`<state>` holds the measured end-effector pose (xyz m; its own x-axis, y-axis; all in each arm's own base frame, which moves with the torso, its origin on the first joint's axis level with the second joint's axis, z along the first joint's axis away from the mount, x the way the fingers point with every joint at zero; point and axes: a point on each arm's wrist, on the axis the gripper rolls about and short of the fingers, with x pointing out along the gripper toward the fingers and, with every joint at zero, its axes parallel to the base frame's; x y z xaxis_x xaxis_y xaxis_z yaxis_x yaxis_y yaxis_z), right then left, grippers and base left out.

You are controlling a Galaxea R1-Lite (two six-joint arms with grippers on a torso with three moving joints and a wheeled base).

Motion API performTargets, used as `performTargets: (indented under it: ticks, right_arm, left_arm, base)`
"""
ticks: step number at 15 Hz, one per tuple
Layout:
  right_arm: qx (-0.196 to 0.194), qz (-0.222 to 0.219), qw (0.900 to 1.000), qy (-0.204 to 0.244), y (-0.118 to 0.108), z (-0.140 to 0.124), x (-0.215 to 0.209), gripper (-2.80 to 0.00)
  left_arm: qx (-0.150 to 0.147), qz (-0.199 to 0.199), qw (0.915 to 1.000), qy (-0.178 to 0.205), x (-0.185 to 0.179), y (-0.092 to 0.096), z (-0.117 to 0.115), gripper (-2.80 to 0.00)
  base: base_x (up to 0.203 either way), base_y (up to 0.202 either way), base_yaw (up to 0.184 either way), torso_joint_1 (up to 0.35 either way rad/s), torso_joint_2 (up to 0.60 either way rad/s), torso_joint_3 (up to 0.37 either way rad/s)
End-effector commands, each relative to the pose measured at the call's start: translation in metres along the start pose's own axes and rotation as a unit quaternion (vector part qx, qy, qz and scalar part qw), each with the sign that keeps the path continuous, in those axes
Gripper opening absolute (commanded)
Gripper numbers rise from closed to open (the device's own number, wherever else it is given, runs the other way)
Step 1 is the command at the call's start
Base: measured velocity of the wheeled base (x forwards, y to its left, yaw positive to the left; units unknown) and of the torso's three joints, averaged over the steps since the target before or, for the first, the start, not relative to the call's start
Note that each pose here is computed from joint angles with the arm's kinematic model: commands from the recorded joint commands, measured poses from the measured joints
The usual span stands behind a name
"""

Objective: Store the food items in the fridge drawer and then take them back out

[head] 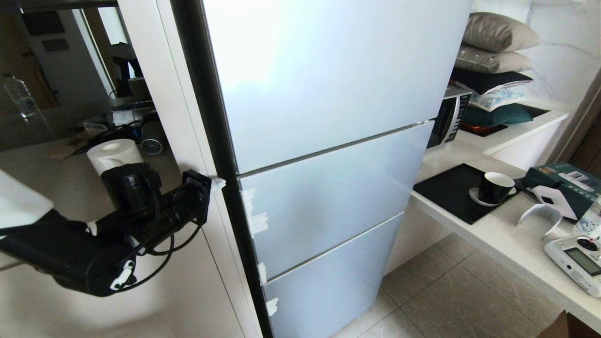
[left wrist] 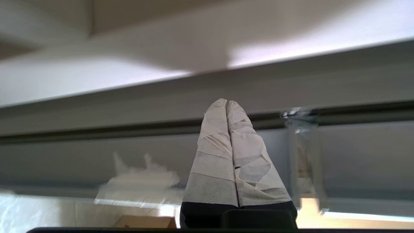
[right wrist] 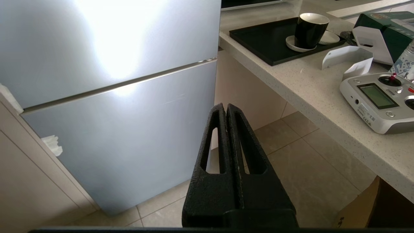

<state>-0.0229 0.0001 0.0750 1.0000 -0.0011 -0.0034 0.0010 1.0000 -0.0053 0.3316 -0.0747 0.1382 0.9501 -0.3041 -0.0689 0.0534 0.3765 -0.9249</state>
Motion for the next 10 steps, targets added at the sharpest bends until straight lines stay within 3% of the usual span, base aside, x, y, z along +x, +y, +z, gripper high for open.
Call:
performTargets:
  ticks: [1,10]
  right_arm:
    - [0.000,0.001,1.000,0.000,0.000,0.000,0.000,-2.80]
    - [0.000,0.000,1.000,0.000,0.000,0.000,0.000,-2.80]
  left_arm:
    - [0.000,-0.008,1.0000,-0.001,0.005,-0.003,0.000,-2.80]
    - [0.007,-0.013,0.9998,0.014,0.012,-0.008,-0.018,-2.80]
  base:
    - [0.000,0.000,0.000,0.000,0.00,0.000]
    - [0.000,0.000,0.000,0.000,0.00,0.000]
